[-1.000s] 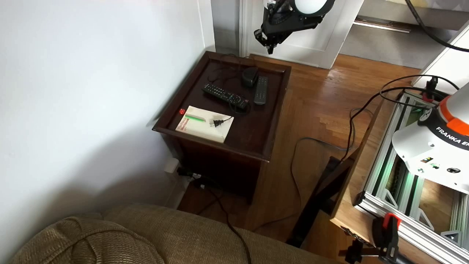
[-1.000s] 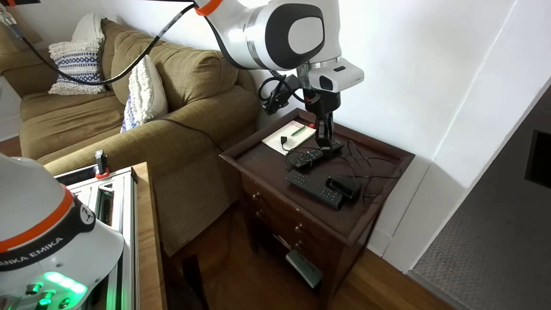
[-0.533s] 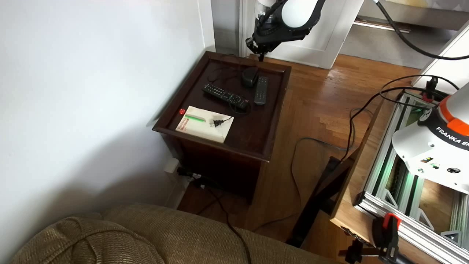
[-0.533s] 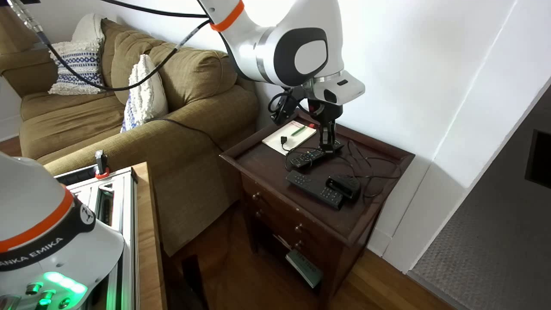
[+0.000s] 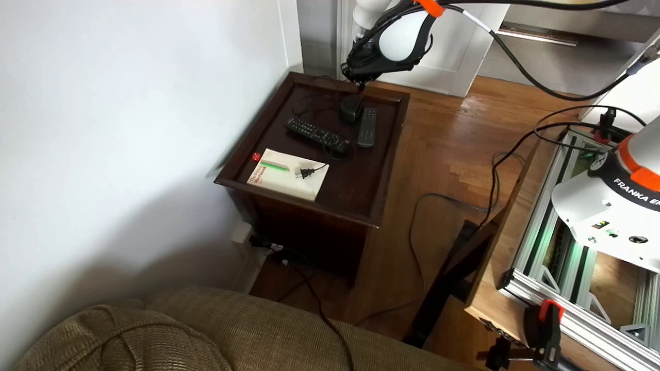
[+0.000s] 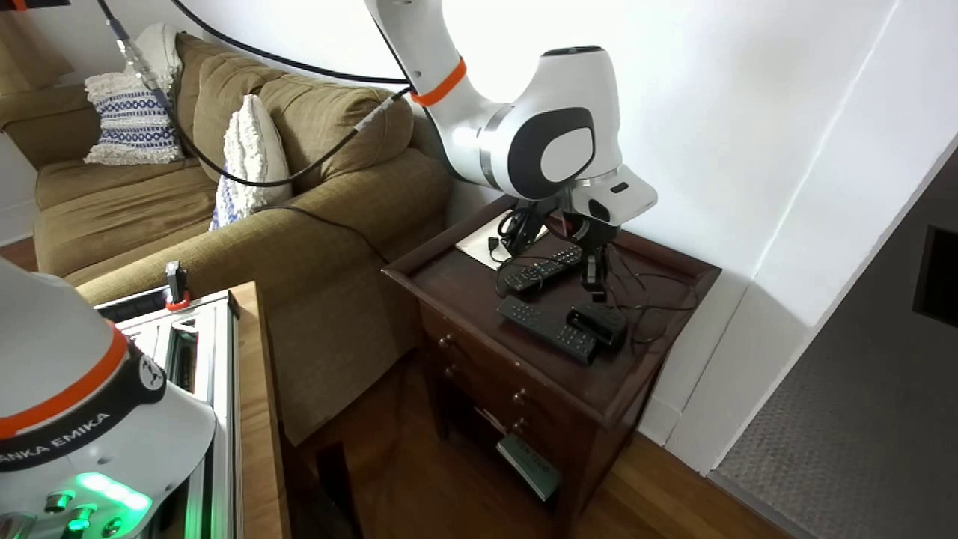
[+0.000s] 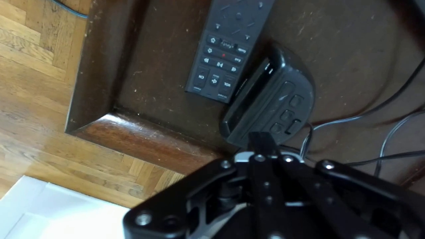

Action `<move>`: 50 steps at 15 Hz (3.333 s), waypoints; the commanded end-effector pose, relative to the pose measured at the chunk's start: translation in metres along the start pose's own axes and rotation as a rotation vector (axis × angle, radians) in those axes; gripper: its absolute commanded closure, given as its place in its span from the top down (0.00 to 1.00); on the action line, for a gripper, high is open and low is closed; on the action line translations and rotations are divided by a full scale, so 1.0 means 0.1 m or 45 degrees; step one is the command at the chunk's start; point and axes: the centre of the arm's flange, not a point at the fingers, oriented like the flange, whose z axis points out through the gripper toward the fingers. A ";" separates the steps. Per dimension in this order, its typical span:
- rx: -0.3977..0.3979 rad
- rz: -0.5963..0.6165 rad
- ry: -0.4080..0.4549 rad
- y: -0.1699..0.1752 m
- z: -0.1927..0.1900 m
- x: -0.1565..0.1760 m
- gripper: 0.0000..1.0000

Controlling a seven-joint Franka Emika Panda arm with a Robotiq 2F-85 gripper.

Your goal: Push a button on the black appliance

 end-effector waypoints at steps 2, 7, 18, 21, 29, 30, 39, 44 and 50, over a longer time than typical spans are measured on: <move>-0.011 0.016 0.016 -0.09 0.27 0.04 0.00; -0.030 0.028 0.024 -0.10 0.39 0.08 0.00; -0.050 0.032 0.034 -0.12 0.49 0.11 0.00; -0.051 0.027 0.039 -0.14 0.48 0.11 0.00; -0.056 0.004 0.050 -0.22 0.52 0.09 0.00; -0.059 0.001 0.050 -0.23 0.54 0.08 0.00; -0.108 -0.022 0.041 -0.20 0.70 -0.07 0.00; -0.164 -0.032 0.051 -0.09 0.92 -0.20 0.00; -0.168 -0.030 0.071 -0.14 0.86 -0.14 0.00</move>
